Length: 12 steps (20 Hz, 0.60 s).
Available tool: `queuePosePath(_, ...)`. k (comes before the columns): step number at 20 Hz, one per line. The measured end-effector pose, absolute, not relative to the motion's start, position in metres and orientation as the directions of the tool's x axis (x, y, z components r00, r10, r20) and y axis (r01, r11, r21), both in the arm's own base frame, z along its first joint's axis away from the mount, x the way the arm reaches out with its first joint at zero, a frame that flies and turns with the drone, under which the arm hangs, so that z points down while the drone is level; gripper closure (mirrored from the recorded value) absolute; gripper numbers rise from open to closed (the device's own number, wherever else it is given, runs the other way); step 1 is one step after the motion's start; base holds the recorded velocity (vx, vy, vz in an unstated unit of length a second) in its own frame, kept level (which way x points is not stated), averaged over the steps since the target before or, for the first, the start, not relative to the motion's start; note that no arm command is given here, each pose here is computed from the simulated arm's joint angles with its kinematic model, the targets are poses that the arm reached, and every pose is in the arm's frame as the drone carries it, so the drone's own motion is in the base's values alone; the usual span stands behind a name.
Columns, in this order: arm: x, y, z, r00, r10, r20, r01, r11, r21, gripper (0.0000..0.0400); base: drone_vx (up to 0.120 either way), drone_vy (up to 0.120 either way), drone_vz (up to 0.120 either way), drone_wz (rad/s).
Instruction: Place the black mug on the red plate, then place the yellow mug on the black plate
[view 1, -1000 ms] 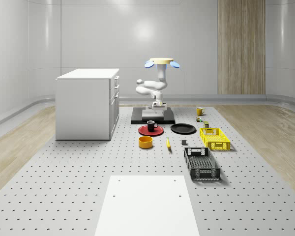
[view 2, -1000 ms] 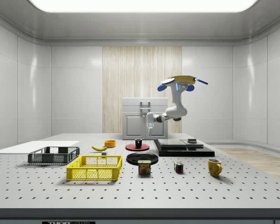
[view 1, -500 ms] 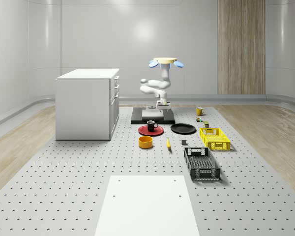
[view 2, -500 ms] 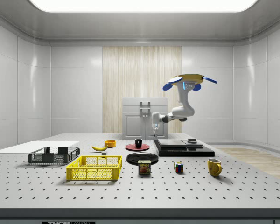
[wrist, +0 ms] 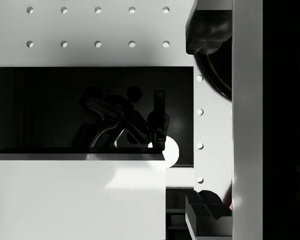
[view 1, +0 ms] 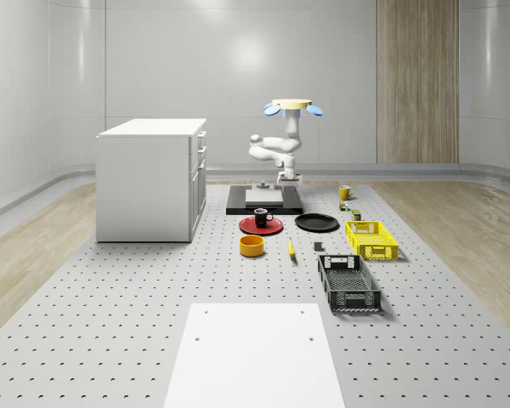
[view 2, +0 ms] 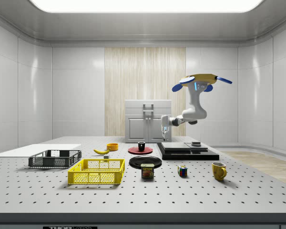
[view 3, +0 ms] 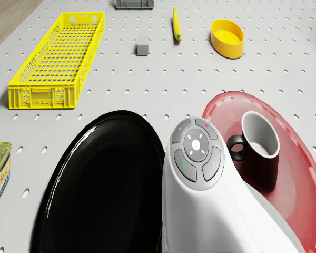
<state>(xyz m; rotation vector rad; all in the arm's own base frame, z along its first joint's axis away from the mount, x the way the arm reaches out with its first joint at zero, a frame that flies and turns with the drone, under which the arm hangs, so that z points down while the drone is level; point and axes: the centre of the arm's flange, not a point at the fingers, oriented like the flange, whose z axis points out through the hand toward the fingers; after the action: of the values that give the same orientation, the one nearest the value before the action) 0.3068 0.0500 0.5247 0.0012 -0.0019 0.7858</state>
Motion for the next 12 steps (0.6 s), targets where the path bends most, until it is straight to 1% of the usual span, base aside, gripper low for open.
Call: queuePosePath(12,0.3068,0.0500,0.5247,0.707,0.707,0.002,-0.707,0.707,0.000,0.0000,-0.120,0.120,0.000,0.000)
